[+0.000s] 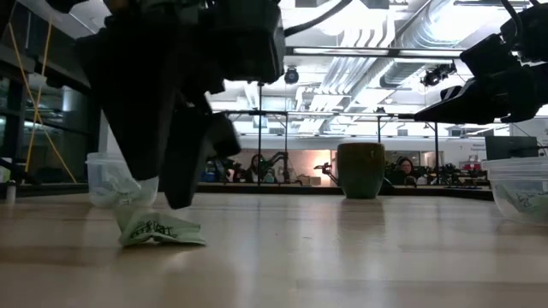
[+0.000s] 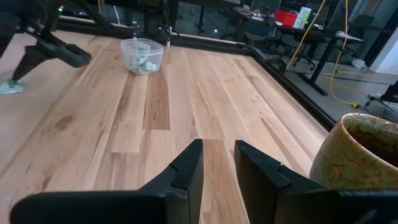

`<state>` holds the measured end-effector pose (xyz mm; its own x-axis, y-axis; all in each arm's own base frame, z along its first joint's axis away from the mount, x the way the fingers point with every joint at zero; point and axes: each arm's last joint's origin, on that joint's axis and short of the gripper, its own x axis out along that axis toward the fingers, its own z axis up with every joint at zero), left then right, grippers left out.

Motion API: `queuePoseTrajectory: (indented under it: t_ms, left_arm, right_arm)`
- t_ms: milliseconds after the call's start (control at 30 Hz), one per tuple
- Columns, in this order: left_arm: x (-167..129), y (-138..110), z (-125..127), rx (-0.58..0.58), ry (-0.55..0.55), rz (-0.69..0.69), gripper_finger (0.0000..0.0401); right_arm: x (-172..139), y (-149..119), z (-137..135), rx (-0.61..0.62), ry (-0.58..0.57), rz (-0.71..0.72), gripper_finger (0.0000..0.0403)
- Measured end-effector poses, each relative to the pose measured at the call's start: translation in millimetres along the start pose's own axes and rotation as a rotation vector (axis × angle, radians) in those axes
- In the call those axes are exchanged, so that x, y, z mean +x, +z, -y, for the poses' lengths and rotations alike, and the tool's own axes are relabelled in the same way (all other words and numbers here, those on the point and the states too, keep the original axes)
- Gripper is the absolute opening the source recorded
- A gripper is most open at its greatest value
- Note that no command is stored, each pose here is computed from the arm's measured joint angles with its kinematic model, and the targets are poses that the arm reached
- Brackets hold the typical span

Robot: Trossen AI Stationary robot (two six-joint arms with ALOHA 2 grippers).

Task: Pick and place Stevia / Truvia into bins
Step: Put the stevia packet into the square transparent container

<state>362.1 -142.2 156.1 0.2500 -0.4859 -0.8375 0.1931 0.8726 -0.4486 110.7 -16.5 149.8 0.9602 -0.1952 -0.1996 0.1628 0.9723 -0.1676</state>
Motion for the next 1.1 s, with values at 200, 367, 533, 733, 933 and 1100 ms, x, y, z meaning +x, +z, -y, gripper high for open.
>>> queuePoseTrajectory:
  t_ms: [200,367,533,733,933,1100]
  left_arm:
    - [1,-9,-6,-0.104,0.119,-0.064,0.0200]
    - [2,-6,-5,-0.096,0.090,-0.043,0.0200]
    - [2,-6,-4,-0.096,0.073,-0.050,0.0200]
    - [3,-4,-4,-0.090,0.065,-0.033,0.0200]
    - [12,-4,-7,-0.088,0.035,-0.035,0.0200]
    - [17,-2,-8,-0.085,0.007,-0.036,0.0200]
  right_arm:
    - [0,0,0,0.000,0.000,0.000,0.0083]
    - [0,0,0,0.000,0.000,0.000,0.0083]
    - [0,0,0,0.000,0.000,0.000,0.0083]
    - [0,0,0,0.000,0.000,0.000,0.0083]
    - [0,0,0,0.000,0.000,-0.001,0.0083]
    - [0,0,0,0.000,0.001,0.000,0.0083]
